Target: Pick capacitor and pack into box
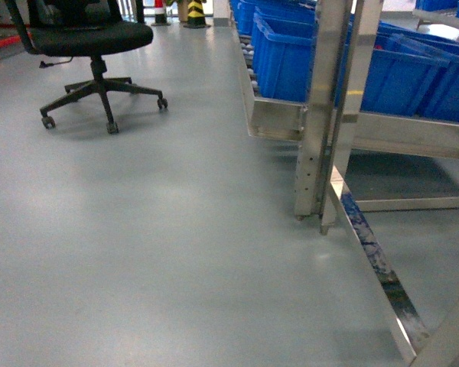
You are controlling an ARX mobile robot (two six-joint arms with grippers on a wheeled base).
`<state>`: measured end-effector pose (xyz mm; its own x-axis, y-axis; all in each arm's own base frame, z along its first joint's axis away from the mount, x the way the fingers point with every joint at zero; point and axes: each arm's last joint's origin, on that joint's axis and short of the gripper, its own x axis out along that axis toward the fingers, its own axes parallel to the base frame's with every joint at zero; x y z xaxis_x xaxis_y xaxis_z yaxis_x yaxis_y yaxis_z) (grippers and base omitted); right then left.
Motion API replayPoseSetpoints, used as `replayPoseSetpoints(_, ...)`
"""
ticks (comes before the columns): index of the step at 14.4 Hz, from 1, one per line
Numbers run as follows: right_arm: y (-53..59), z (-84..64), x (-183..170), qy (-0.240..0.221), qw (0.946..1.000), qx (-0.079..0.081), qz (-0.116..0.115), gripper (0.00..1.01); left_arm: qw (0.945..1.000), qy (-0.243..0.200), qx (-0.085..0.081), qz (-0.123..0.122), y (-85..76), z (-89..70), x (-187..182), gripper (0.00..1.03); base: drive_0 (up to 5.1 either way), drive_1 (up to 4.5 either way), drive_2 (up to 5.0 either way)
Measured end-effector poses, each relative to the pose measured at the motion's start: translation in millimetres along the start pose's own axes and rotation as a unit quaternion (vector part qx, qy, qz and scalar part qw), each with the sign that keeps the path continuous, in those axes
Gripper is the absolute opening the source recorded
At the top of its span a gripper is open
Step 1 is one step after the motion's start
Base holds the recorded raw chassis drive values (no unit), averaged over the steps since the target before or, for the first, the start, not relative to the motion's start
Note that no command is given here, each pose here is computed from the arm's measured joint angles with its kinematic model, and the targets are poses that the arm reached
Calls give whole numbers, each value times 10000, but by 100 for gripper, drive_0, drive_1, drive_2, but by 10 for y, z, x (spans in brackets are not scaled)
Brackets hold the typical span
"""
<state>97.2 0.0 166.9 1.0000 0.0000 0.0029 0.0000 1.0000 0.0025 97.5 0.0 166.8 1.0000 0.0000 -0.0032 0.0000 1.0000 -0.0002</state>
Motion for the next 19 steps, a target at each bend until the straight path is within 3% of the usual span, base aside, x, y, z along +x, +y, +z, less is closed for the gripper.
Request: replayPoseSetpoints(19,0,-1,0,6,10000,0,-2,98,10000,-10,0,4,0,2,0,44,-503,242,242)
